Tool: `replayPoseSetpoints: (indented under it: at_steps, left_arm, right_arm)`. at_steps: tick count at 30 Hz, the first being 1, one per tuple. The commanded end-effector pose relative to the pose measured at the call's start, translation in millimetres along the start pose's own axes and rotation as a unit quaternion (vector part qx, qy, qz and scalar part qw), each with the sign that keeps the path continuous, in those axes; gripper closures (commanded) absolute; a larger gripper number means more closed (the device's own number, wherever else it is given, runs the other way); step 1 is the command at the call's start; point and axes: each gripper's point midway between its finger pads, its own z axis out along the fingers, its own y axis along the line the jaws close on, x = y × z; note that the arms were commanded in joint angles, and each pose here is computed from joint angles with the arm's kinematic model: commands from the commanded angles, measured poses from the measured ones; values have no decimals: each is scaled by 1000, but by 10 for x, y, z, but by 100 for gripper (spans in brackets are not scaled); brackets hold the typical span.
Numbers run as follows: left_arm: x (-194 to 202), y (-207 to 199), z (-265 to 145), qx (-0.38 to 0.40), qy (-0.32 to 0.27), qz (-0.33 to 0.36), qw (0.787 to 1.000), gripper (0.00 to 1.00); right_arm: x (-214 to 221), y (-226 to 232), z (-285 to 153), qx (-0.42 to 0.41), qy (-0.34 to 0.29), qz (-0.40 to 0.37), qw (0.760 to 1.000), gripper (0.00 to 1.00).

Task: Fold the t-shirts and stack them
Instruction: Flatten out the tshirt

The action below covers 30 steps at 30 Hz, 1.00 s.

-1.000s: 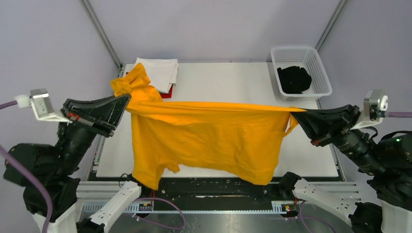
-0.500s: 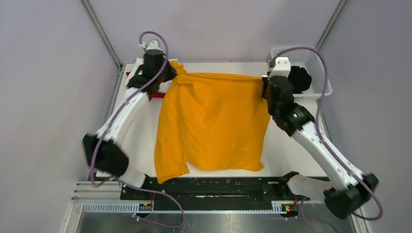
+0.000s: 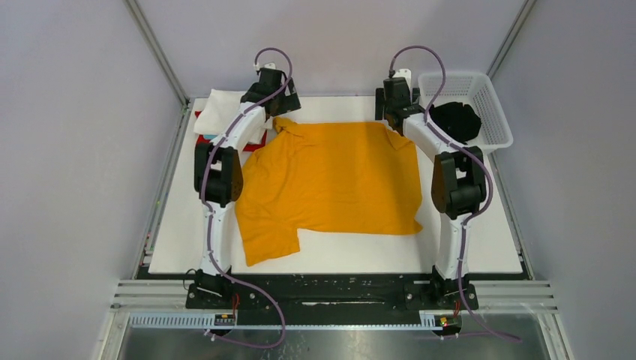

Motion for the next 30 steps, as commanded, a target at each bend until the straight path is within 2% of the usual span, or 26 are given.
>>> replayPoseSetpoints:
  at_steps: [1,3,6,8,10,15,18,21,26,30]
  left_arm:
    - [-515,-263,-378,31,-54,16,998,1]
    - [-528,-308,-568,30,-61,22,997,1]
    - [-354,-308,-896,32,-47,19,998,1]
    - [-132,-256,-1169,34,-30,10,999,1]
    - [66,-125,-1554,33,-27,-9,999,1]
    - [813,329,-2211,40,-9,-77,996,1]
    - [1348,462,-2384,69,12,-100,993,1]
    - [1743,521,-2428,85,47,-108,989,1]
    - [2194,695,-2318,61,95,-109,988,1]
    - [2299,820,-2265,37,95,-112,988,1]
  right_arm:
    - [-718,-281,-284,53,-59,29,996,1]
    - [-685,-317,-433,47,-50,35,997,0]
    - [-401,-288,-717,6,-15,55,998,1]
    - [40,-255,-907,-23,28,81,996,0]
    - [335,-265,-1169,-49,44,112,992,0]
    - [1055,-202,-1629,-114,95,184,972,1]
    - [1489,40,-1824,-189,140,225,946,1]
    - [1845,30,-1851,-166,192,257,933,0]
    - [2158,65,-1750,-144,238,265,923,1]
    - [2406,214,-1648,-114,281,201,932,1]
